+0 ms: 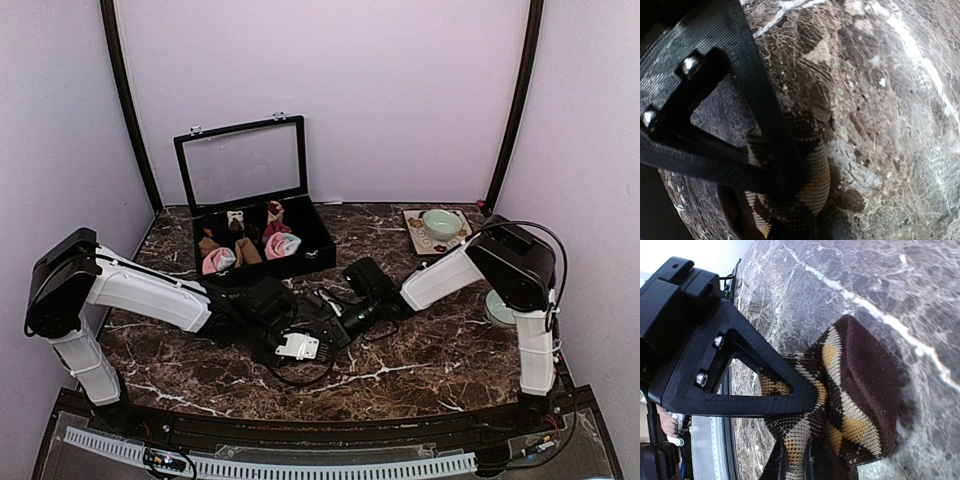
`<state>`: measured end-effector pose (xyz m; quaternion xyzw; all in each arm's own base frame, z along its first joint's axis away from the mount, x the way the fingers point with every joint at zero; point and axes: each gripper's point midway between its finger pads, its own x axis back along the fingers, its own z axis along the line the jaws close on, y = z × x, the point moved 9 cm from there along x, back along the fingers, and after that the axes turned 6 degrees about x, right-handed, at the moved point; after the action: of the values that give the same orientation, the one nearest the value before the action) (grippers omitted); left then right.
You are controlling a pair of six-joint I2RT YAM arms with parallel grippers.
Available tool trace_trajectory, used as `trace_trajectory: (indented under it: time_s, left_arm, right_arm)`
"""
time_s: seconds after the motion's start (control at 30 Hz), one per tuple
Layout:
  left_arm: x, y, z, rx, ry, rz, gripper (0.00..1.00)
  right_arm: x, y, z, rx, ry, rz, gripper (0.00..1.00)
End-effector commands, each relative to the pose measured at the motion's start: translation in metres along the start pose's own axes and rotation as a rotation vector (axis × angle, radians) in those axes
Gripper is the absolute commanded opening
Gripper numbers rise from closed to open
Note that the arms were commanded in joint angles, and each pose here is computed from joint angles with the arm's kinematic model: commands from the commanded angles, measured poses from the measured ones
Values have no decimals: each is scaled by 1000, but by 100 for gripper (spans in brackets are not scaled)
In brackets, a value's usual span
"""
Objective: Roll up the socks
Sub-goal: Roll the sock at the center of the board.
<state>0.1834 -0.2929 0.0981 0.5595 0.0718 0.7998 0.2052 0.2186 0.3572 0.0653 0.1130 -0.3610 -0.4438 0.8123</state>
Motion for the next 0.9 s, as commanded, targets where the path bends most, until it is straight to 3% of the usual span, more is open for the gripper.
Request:
trace_trajectory:
  time_s: [0.0,0.13,0.23,0.3,0.33,0.5,0.63,0.8,0.87]
  left_arm:
    - [-19,-23,-21,31,-130,122,0]
    - [-12,-21,-9,157,-219,78,0]
    - [-7,-26,0,264,-313,44,0]
    - [-3,-30,9,340,-370,17,0]
    - [0,-31,13,374,-402,-2,0]
    - [22,-25,41,521,-568,-143,0]
    - [49,-13,63,578,-668,-243,0]
    - [80,6,89,588,-726,-356,0]
    - [88,12,94,601,-772,-383,0]
  right_arm:
    - [-3,-73,-33,-251,-228,201,15]
    - [12,-69,-30,-212,-298,149,26]
    - [29,-66,-24,-165,-362,90,42]
    - [42,-59,-18,-117,-418,49,95]
    - [49,-55,-13,-86,-443,24,99]
    - [84,-36,11,60,-629,-155,99]
    - [128,-17,46,201,-784,-409,99]
    - [164,-31,80,318,-793,-731,99]
    - [173,-27,94,436,-795,-771,97]
